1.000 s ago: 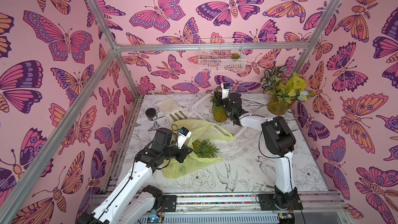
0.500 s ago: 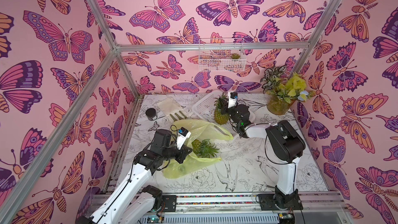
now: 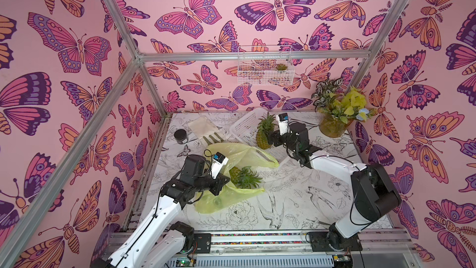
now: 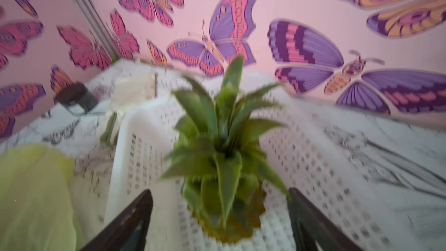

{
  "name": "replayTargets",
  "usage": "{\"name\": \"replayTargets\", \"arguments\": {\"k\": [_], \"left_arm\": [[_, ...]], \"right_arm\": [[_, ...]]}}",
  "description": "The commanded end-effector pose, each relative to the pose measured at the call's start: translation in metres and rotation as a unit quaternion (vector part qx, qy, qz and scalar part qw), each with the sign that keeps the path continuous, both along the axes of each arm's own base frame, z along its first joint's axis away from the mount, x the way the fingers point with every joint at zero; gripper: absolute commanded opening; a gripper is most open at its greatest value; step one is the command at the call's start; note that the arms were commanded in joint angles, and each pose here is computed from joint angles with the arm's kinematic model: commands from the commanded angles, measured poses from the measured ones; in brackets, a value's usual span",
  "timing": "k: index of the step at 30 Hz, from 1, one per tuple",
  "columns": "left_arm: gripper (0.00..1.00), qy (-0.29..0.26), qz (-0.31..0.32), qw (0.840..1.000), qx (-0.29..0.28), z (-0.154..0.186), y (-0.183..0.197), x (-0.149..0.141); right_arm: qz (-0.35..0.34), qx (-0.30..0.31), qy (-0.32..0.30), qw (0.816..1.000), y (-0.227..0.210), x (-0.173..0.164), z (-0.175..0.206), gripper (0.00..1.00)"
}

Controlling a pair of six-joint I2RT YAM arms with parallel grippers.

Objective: Place the pineapple into a plastic bag & tie a knot
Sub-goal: Adjust the pineapple in the basket, then pick up the pineapple from the basket.

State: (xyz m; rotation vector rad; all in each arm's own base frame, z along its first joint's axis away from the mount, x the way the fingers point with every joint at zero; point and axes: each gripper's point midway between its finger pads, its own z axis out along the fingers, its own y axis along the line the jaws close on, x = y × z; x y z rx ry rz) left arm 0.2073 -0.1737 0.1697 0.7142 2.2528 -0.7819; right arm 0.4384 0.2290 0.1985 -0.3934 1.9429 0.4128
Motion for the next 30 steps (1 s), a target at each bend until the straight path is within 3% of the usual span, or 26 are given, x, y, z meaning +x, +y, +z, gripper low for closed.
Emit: {"name": "replayTargets", "arguments": {"k": [1, 8, 16, 24, 30], "left_arm": [[0.0, 0.0, -0.005, 1.0, 0.005, -0.005, 0.0, -0.001], [0.0, 0.001, -0.007, 1.0, 0.006, -0.005, 0.0, 0.0], [0.0, 0.006, -0.007, 1.0, 0.001, -0.004, -0.002, -0.001], [0.0, 0.014, -0.005, 1.0, -0.001, -0.007, -0.002, -0.003], [0.0, 0.016, 0.0, 1.0, -0.003, -0.005, -0.002, -0.001]], "right_arm": [[0.019, -0.084, 0.107, 0.991, -0.019, -0.037, -0.001, 0.99], [-0.033, -0.15, 0.245, 0.957, -0.047, -0.057, 0.02, 0.99], [-0.038, -0.134, 0.251, 0.958, -0.024, -0.016, 0.041, 0.99], [-0.031, -0.111, 0.276, 0.954, 0.009, 0.032, 0.02, 0.99], [-0.031, -0.12, 0.304, 0.945, 0.017, 0.044, -0.008, 0.83]]}}
